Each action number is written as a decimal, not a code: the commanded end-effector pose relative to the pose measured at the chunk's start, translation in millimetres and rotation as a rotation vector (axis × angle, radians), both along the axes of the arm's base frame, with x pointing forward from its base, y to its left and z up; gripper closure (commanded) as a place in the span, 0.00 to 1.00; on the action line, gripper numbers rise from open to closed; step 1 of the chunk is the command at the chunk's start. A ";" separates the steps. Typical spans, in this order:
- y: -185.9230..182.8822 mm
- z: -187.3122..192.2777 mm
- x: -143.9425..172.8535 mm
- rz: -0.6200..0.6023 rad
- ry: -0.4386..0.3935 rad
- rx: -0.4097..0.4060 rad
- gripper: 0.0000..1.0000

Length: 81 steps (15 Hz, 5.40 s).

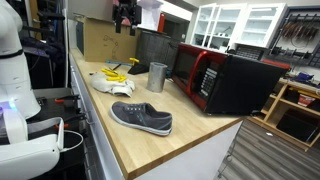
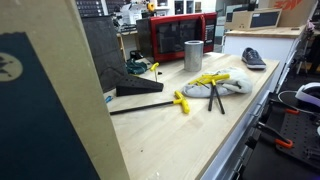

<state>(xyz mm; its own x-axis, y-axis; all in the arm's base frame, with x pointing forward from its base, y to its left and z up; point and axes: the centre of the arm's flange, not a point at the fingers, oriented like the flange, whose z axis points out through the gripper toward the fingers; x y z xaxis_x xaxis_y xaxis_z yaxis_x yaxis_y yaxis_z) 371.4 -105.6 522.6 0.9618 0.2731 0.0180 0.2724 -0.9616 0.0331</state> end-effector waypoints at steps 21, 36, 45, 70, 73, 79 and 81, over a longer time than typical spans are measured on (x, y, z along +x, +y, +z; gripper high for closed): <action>65.7 -165.1 40.4 0.225 0.176 -0.039 0.00; 73.5 -208.8 49.6 0.219 0.253 -0.048 0.00; 87.7 -241.6 71.9 0.206 0.217 -0.060 0.00; 105.3 -255.2 87.7 0.256 0.204 -0.063 0.99; 100.6 -259.6 87.6 0.249 0.216 -0.057 0.99; 100.0 -228.6 80.7 0.253 0.148 -0.093 0.96; 100.4 -212.7 77.5 0.263 0.109 -0.139 0.96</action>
